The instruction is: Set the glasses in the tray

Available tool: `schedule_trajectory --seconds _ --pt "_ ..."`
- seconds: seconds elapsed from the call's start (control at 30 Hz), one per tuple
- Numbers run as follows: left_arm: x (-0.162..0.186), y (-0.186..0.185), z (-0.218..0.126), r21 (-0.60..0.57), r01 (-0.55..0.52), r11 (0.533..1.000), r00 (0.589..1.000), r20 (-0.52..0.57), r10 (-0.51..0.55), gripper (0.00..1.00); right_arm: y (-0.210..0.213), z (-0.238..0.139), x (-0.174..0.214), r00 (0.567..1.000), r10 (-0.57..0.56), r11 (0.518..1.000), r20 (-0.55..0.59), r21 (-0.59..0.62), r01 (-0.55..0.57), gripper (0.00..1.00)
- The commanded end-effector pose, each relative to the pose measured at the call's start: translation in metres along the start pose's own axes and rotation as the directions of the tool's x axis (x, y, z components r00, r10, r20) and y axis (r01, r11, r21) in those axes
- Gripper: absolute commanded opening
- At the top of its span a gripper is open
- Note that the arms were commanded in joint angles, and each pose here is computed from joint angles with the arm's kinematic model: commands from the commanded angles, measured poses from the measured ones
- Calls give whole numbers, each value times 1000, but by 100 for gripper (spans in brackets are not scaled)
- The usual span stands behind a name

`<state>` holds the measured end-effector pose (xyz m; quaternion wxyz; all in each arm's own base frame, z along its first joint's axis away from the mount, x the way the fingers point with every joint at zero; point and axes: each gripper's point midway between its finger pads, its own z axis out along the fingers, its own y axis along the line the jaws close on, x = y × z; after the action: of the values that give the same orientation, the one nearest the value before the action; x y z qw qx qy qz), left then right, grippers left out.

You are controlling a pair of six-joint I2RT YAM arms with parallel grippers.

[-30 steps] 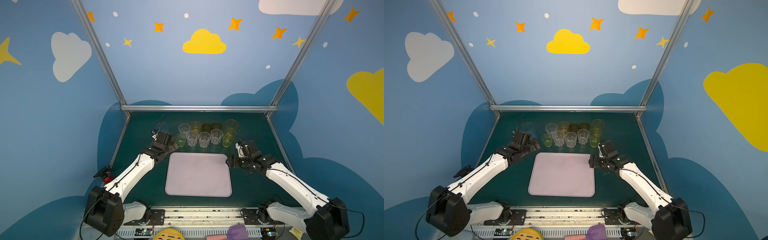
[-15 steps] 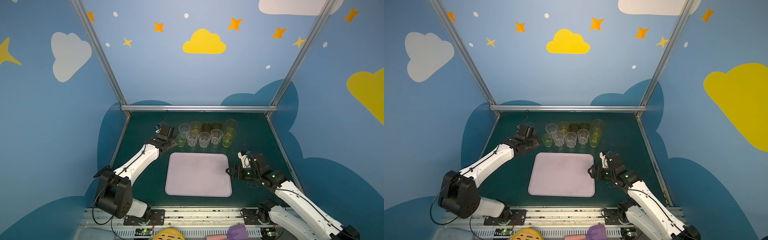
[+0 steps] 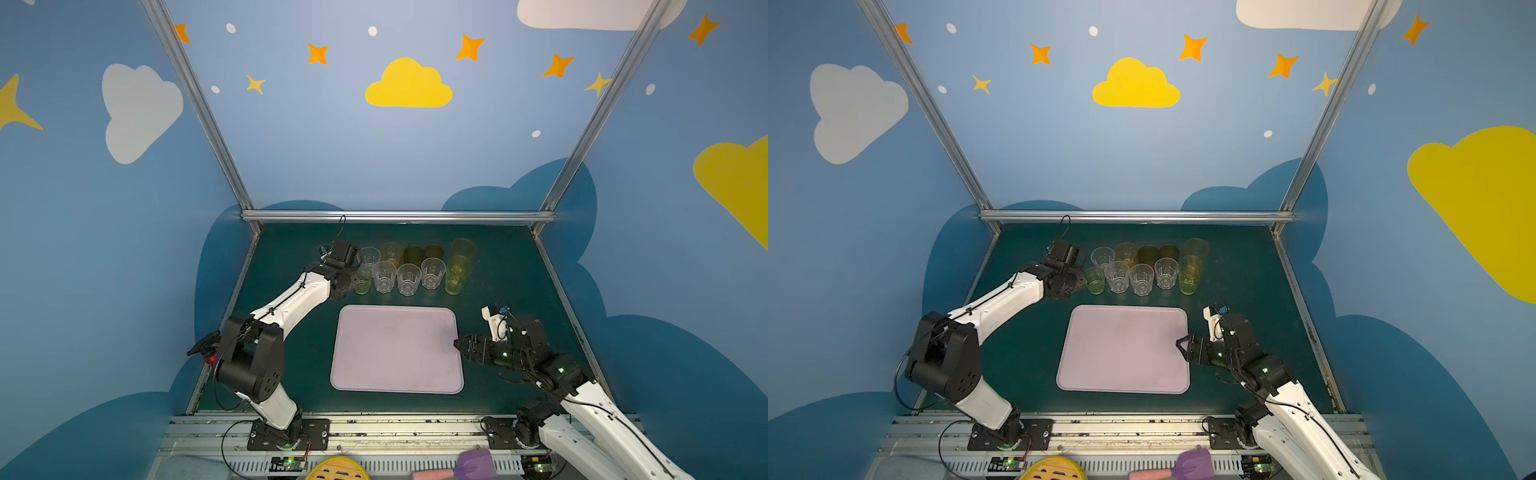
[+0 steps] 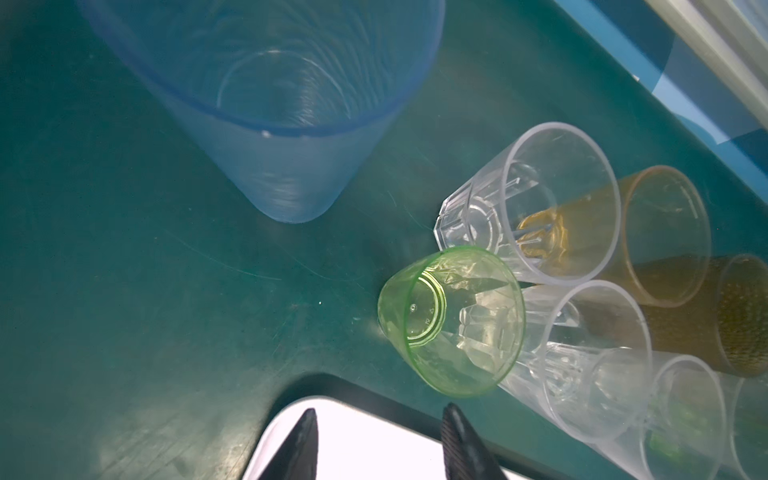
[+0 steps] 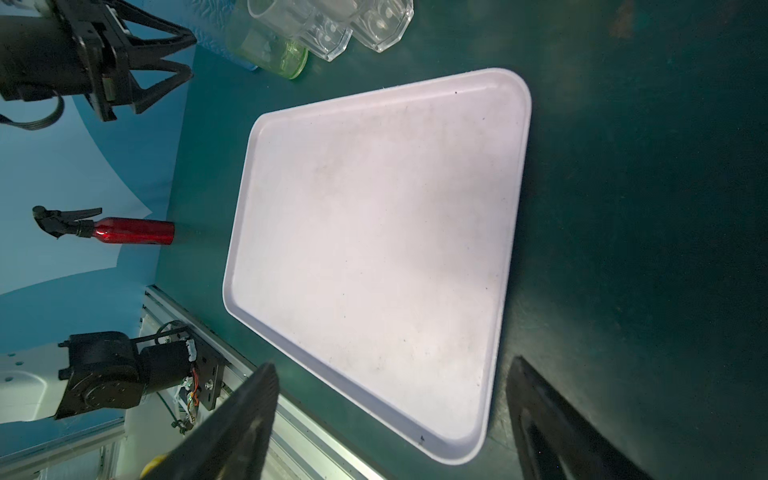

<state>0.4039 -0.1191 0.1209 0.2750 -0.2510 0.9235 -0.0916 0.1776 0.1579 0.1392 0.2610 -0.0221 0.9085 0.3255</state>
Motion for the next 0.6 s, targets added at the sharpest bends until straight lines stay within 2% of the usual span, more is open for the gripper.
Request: schedule_trajectory --seconds 0.0,0.57 --pt "1 -1 5 -7 14 1000 1000 -28 -14 41 -1 -3 6 1000 13 1000 -9 -8 -13 85" --pt "-5 -7 28 -44 -1 999 998 -57 -1 31 -11 -14 17 998 48 999 36 3 -48 85"
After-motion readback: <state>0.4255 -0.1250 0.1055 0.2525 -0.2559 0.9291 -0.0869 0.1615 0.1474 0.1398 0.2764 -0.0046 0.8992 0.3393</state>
